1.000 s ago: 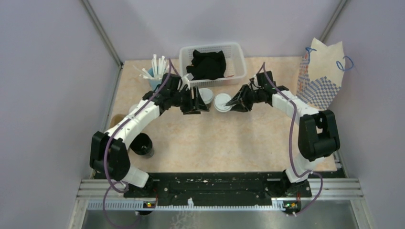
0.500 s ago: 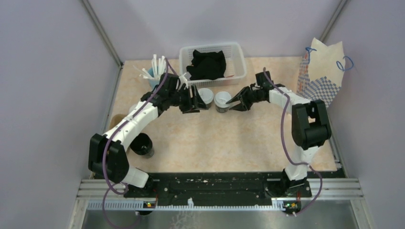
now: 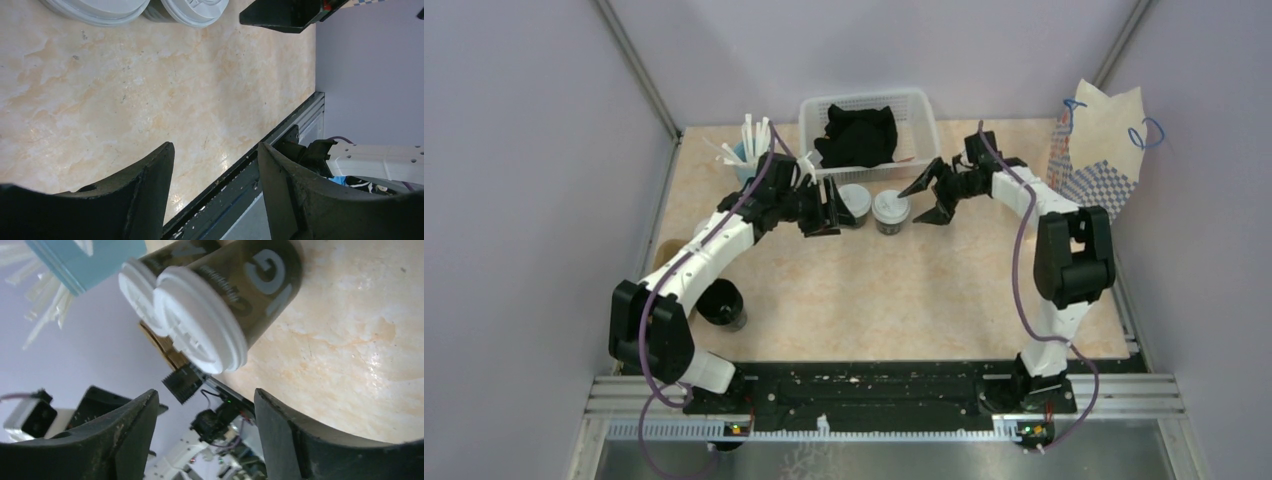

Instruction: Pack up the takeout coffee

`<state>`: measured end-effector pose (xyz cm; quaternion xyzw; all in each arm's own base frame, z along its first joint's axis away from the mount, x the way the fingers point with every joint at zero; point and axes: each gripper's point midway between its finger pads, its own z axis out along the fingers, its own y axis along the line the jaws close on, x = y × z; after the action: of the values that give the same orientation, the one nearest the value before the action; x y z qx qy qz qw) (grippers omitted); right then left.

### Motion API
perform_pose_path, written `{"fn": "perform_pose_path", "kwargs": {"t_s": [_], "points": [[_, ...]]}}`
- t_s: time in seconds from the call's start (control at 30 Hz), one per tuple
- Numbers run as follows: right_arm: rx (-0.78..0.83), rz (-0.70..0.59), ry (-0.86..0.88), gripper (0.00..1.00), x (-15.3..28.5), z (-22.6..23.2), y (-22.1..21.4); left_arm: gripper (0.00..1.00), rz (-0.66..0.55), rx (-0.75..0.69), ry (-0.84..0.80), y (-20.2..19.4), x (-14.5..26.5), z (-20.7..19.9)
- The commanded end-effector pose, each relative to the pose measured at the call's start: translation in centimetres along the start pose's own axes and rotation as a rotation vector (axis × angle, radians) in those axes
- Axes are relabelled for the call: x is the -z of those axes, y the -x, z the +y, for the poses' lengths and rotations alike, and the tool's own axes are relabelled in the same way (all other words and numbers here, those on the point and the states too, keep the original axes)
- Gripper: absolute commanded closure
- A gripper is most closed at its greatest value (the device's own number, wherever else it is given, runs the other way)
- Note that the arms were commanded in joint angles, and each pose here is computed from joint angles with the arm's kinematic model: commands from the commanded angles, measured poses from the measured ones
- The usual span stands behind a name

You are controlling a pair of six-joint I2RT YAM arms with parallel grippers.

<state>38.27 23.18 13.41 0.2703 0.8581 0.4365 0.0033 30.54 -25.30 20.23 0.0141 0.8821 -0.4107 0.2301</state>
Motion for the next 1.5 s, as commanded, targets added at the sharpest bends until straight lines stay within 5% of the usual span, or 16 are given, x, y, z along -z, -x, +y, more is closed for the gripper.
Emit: {"fn": "perform_pose_path", "kwargs": {"t_s": [0.0,0.27,0.47,0.7,1.0,1.17,1.3,1.47], "points": [[0.309,-0.037,0.013,0.27,5.5,3.5,-2.5,0.30,-0.039,-0.045,-0.038,0.8,1.3,-1.3],[0.748,-0.154,-0.093,0.18,13.5,2.7,-6.9,0.22,-0.066,-0.042,-0.103,-0.1,4.6,-4.0],[0.967,-0.402,-0.316,0.15,21.8,4.1,-6.4,0.16,-0.057,-0.033,-0.131,-1.8,7.5,-5.5],[0.968,-0.724,-0.414,0.10,28.8,6.0,-5.8,0.09,-0.093,-0.001,-0.142,-2.6,10.0,-6.8],[0.783,-1.214,-0.800,0.03,37.6,5.8,3.3,0.06,-0.048,-0.067,-0.054,-1.3,8.4,-5.3],[0.774,-1.177,-1.018,0.03,37.3,3.2,9.6,0.06,-0.031,-0.177,-0.009,0.7,7.1,-4.4],[0.752,-1.105,-0.974,0.07,35.6,2.2,13.3,0.06,-0.036,-0.262,0.061,3.0,6.8,-3.7],[0.734,-1.014,-1.023,0.25,33.8,0.4,15.9,0.05,-0.047,-0.405,0.164,3.2,6.2,-4.2]]}}
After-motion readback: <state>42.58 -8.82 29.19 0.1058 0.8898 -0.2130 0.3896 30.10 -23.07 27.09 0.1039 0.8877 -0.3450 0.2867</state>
